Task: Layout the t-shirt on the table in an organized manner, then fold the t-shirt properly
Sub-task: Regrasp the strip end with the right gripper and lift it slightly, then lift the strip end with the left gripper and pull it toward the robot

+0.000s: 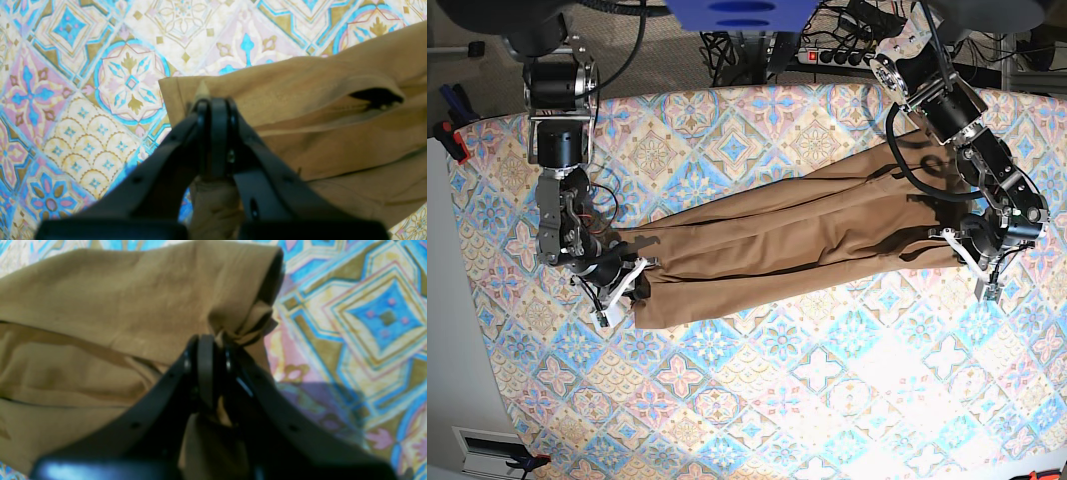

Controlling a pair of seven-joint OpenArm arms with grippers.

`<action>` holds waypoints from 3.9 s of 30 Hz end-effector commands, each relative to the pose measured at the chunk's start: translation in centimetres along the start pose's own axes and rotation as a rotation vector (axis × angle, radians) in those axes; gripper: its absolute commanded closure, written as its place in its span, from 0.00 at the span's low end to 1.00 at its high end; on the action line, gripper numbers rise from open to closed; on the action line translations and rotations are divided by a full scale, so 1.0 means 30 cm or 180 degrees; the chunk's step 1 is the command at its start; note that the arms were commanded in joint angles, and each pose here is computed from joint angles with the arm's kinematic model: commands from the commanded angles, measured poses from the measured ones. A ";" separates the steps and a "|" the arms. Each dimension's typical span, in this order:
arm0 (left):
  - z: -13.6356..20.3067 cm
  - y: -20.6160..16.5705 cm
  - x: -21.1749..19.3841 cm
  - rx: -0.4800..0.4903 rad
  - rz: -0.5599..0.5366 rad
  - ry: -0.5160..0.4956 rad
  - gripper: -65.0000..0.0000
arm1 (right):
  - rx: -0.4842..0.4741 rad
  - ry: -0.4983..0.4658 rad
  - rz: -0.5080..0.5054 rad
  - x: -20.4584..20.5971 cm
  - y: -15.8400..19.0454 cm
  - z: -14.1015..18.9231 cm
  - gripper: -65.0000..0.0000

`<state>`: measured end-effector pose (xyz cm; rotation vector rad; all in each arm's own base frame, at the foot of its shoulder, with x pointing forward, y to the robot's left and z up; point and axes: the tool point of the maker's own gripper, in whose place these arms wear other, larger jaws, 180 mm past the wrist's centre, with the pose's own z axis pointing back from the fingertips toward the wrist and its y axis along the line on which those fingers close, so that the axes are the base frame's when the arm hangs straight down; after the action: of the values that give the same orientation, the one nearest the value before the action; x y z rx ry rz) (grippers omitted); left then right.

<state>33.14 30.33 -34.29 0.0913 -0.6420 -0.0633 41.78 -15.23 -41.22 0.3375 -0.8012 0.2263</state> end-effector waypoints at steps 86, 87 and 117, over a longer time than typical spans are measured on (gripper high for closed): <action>0.134 -0.072 0.032 0.0223 -0.0683 -0.0246 1.00 | -0.0878 0.0262 0.1616 0.075 0.026 0.094 1.00; 0.134 -0.072 0.030 0.0222 -0.0684 -0.0241 1.00 | -0.0849 0.0235 0.1587 0.079 0.032 0.093 1.00; 0.184 -0.119 -0.256 0.0181 -0.1046 0.0323 1.00 | -0.1037 0.0133 0.1236 0.088 -0.069 0.147 1.00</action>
<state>23.00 26.46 -35.88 0.2191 -0.4990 -0.3507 39.94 -18.17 -38.89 -0.1136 -0.7806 0.4651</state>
